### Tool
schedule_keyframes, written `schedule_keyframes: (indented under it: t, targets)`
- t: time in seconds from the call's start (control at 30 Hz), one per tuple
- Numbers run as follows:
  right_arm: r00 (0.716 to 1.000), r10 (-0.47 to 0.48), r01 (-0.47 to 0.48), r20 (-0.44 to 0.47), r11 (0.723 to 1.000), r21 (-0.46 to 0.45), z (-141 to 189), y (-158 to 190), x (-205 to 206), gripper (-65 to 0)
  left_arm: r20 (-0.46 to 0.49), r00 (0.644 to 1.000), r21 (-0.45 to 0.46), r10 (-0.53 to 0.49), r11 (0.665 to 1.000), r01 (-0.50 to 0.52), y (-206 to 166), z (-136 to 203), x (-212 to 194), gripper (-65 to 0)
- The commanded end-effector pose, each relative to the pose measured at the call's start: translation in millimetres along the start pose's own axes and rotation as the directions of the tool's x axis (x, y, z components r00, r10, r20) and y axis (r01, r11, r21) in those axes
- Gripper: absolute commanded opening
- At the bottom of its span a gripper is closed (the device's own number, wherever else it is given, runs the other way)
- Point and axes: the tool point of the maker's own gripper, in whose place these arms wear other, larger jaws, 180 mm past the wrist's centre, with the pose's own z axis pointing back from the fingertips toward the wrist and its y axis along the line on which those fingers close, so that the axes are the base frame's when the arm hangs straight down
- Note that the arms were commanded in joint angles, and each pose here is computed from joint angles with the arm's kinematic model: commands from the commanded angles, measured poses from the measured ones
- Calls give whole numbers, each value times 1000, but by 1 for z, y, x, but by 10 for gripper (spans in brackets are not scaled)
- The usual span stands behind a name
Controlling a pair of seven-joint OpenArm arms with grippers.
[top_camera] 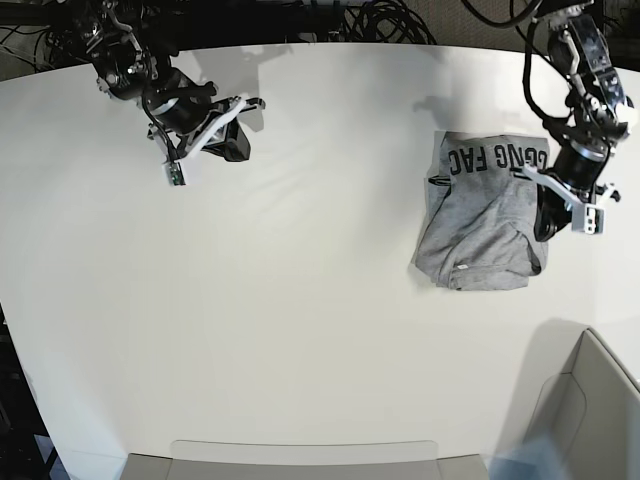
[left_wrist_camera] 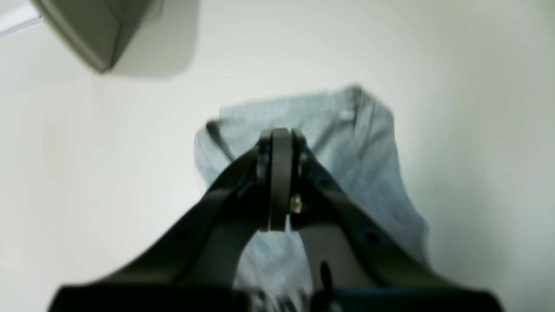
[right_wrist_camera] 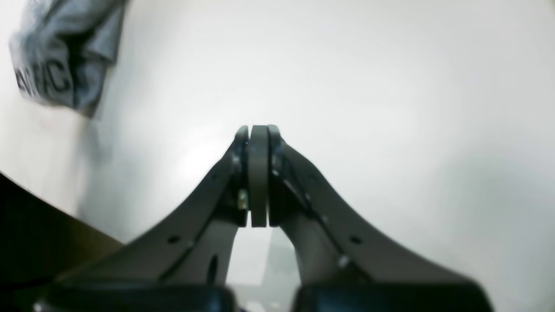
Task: Fold the T-shirt properly
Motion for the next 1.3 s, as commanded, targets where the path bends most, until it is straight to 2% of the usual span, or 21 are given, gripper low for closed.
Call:
schedule_keyframes:
  t: [0.0,0.13,0.23,0.33,0.57,0.83,0.97,1.03,1.17,1.27]
  targets:
    - [999,1,-2,33,1000,13,5,4,2,-650,35,999,20,-23,1000,23,6,10,10,-650]
    - [998,-52,52,30,999,0,16,5,-28,-650,-47,999,66,5,998,-2,14,37,-25,-650]
    - [999,-34,34,10,999,-42,29,-2,-52,-650,-116,993,86,20,996,-10,18,54,-50,-650]
    - [1000,-27,26,-15,997,-77,44,-4,-79,-650,-158,987,81,36,996,-24,11,70,-72,-650]
    - [991,-100,90,-90,991,-103,76,4,-129,-650,-250,966,77,61,996,-43,1,108,-113,-650]
    - [975,-172,140,-139,967,-211,116,-8,-167,-650,-381,922,73,73,996,-48,-4,143,-150,-650]
    - [963,-201,149,-179,952,-269,123,-18,-191,-650,-477,868,109,136,989,-95,1,165,-193,-650]
    - [960,-190,124,-204,947,-296,124,-21,-206,-650,-534,836,128,125,990,-66,8,176,-217,-650]
    - [957,-191,105,-219,930,-351,121,-19,-229,-650,-552,827,122,104,992,-43,2,190,-256,-650]
    - [956,-171,74,-237,926,-370,117,-19,-241,-650,-554,815,157,168,983,-96,-8,210,-286,-650]
